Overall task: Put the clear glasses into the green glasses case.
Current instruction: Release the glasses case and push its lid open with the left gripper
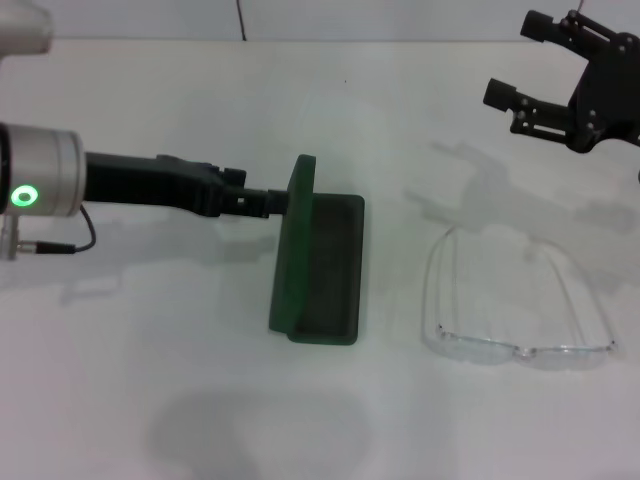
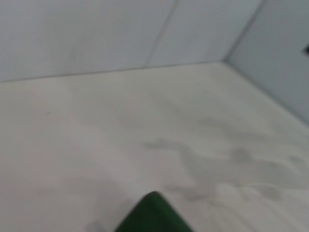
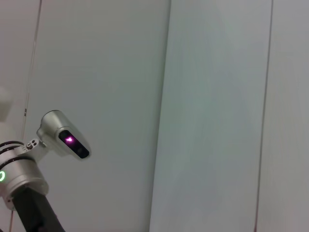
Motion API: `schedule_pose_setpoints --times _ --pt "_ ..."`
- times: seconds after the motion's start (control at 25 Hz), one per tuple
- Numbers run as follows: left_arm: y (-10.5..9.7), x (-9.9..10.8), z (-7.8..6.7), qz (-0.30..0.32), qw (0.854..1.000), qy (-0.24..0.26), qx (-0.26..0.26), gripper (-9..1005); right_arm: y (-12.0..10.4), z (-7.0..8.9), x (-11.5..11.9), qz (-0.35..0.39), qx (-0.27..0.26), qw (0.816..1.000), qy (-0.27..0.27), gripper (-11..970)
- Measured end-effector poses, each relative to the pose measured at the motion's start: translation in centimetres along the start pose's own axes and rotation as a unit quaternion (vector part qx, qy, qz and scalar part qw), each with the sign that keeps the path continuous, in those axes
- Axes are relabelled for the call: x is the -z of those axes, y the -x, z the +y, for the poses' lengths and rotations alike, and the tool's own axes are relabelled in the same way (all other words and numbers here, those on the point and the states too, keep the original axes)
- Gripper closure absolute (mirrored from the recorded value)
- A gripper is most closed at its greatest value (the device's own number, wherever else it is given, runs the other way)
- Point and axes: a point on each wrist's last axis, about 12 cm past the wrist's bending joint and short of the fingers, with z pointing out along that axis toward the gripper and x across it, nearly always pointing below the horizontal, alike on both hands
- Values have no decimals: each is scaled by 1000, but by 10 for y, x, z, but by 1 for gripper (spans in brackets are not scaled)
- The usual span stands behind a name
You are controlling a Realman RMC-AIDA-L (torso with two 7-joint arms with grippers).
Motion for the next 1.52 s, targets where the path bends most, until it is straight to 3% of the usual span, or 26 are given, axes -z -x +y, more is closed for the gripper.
schedule_pose_setpoints --times 0.32,0.68,1.28,1.52 --pt "8 -24 0 31 997 59 41 127 -3 0 -1 7 -2 1000 -4 99" --pt "25 -49 -17 95 990 74 67 128 -4 -2 -2 17 3 1000 -5 101" --pt "24 -58 -23 113 987 75 87 130 -5 -2 -3 24 18 1000 1 105" --pt "25 -58 -22 113 987 78 86 231 -6 0 -5 27 23 999 8 106"
